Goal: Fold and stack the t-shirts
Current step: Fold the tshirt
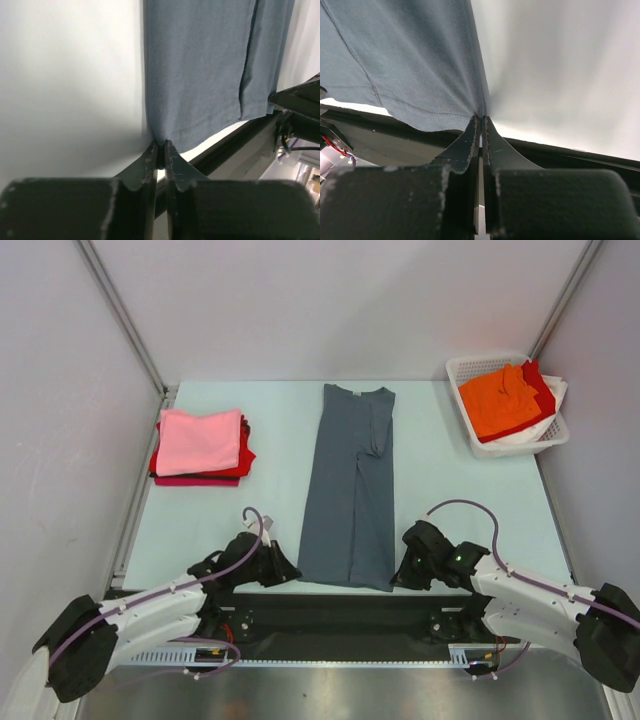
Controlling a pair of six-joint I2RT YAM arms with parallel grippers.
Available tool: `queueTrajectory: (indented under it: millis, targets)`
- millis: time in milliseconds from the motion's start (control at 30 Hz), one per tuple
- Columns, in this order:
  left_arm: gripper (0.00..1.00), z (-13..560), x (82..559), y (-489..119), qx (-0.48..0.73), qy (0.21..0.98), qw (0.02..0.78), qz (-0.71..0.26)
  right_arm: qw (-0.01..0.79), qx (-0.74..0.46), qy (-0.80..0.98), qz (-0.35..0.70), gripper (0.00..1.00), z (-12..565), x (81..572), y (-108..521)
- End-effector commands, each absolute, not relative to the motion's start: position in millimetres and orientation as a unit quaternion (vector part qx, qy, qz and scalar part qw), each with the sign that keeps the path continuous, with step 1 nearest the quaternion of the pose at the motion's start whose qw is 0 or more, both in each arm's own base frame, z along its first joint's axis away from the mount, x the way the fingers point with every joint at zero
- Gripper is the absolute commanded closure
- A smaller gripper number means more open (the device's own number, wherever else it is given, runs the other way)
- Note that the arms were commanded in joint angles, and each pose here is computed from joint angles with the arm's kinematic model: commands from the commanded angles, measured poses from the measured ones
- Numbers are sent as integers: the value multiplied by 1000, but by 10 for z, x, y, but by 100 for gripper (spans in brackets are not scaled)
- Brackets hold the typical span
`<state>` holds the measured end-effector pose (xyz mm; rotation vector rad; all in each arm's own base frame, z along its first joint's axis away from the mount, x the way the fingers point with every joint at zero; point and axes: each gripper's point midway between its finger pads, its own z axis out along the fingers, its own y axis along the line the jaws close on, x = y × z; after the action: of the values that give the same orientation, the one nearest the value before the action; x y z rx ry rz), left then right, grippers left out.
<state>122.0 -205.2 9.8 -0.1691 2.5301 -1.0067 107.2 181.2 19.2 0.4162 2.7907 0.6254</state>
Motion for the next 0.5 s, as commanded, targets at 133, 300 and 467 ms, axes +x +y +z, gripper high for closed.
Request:
queueTrajectory:
  millis: [133,300,467]
  targets:
    - [100,-300,993,-1774,-67,939,169,-293,122,125,955,240,100,309,1067,1923]
    - [99,-43,1116,-1868,-61,928,193,-313,146,119,950,249,100,504,1176,1963]
    - [100,450,1445,-2003,-54,908,234,-342,197,130,928,286,100,878,1525,2008]
